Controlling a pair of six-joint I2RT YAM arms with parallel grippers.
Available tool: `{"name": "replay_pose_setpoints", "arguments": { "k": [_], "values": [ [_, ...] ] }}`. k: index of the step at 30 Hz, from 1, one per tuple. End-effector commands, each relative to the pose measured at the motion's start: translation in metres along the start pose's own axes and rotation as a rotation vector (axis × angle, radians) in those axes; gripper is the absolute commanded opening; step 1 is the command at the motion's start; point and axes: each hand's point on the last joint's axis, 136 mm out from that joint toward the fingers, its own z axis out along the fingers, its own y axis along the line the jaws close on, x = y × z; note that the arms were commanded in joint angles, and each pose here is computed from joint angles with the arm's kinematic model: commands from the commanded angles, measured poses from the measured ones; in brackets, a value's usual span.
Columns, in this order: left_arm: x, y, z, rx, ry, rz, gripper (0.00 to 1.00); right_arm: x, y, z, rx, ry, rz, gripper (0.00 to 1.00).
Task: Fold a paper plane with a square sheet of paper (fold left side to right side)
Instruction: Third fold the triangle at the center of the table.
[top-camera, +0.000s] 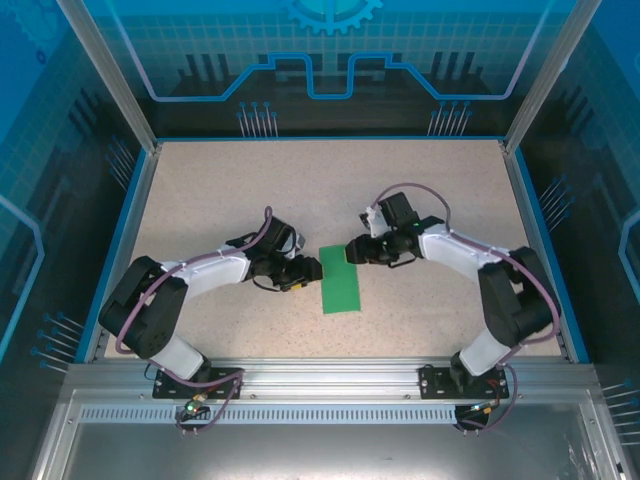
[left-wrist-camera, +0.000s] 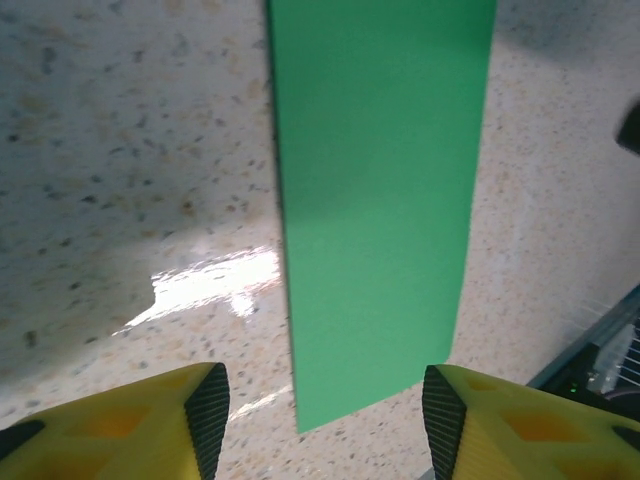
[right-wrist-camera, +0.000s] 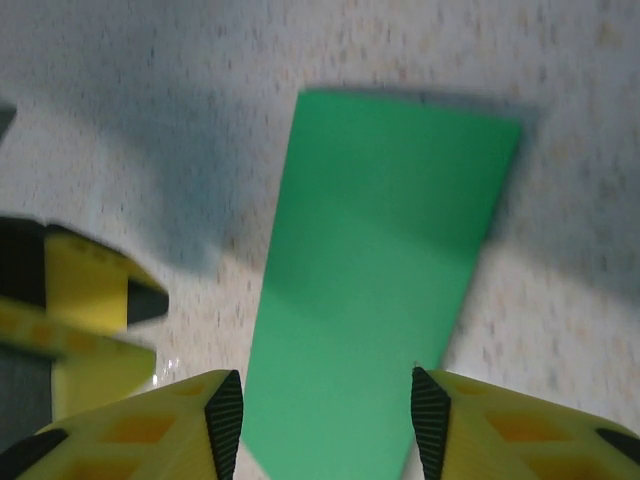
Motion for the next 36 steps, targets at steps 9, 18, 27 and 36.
{"name": "replay_pose_setpoints", "arguments": {
  "k": [9, 18, 27, 36],
  "values": [
    [0.002, -0.005, 0.007, 0.056, 0.031, -0.011, 0.60, -0.023, -0.008, 0.049, 0.018, 0.051, 0.015, 0.49],
    [0.006, -0.001, 0.012, 0.041, 0.052, -0.016, 0.60, -0.004, -0.029, 0.063, 0.081, 0.123, 0.017, 0.46],
    [0.014, -0.007, 0.028, 0.032, 0.091, 0.004, 0.58, 0.006, -0.035, 0.067, 0.091, 0.151, 0.012, 0.45],
    [0.017, -0.010, 0.035, 0.042, 0.106, 0.010, 0.46, 0.003, -0.031, 0.066, 0.083, 0.146, 0.006, 0.45]
  ]
}}
